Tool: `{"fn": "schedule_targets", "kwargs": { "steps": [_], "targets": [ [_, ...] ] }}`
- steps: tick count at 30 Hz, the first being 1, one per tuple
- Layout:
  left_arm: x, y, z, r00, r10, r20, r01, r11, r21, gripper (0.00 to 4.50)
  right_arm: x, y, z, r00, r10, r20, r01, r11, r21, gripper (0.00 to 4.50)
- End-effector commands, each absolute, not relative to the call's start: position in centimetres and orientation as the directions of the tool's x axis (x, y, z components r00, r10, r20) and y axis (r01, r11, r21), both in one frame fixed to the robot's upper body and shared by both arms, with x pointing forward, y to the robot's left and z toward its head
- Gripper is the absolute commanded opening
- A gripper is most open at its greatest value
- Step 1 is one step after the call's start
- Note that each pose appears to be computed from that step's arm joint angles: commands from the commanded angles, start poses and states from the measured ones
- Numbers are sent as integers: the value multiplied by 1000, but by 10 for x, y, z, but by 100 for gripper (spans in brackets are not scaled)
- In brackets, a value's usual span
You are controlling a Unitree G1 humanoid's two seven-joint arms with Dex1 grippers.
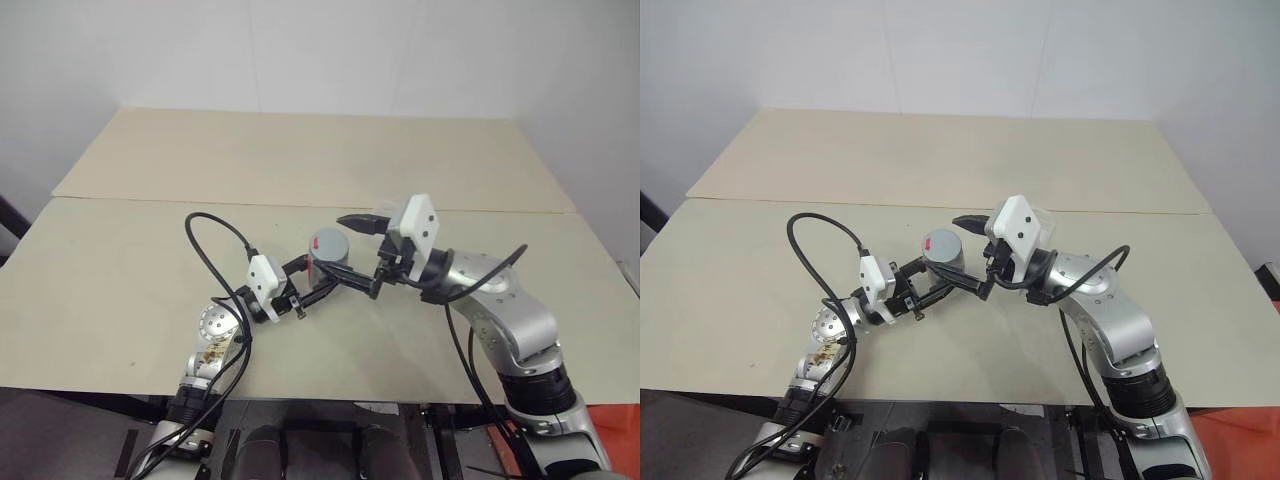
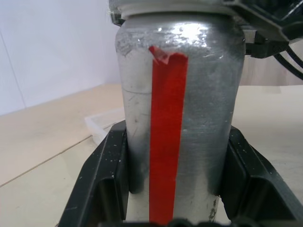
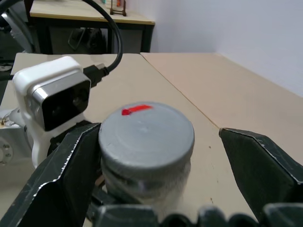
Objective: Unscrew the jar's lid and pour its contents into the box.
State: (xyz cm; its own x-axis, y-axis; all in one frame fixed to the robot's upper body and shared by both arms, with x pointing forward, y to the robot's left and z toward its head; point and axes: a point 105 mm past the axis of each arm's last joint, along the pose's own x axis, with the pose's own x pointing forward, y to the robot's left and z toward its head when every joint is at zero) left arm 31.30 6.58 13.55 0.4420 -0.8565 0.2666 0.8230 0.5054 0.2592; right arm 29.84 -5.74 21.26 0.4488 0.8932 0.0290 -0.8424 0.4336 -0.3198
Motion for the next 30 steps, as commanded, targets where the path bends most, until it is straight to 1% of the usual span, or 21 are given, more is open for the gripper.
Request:
{"fn": "schedule_targets", "kwargs": {
  "steps": [1, 13, 18, 20, 22, 26, 30],
  "targets": [
    [312, 67, 147, 420, -854, 306, 810, 505, 298, 209, 299, -74, 227, 487, 870, 71, -799, 477, -365, 448],
    [312, 67, 146, 418, -856, 304, 812, 502, 298, 209, 299, -89, 225, 497, 866, 47, -791, 475, -386, 448],
    [312, 67, 146, 417, -856, 304, 812, 501, 298, 209, 288, -93, 222, 442, 897, 9, -822, 409, -398, 448],
    [312, 67, 146, 416, -857, 305, 812, 501, 299, 209, 280, -91, 222, 399, 917, -2, -847, 368, -384, 448],
    [312, 66, 146, 414, -857, 306, 812, 500, 300, 209, 276, -88, 222, 379, 925, -3, -857, 350, -379, 448],
    [313, 65, 146, 411, -857, 309, 812, 499, 302, 209, 275, -79, 222, 373, 928, 6, -868, 351, -352, 448],
    [313, 64, 146, 410, -858, 311, 812, 498, 304, 209, 281, -72, 226, 397, 917, 37, -859, 385, -337, 448]
  ]
}}
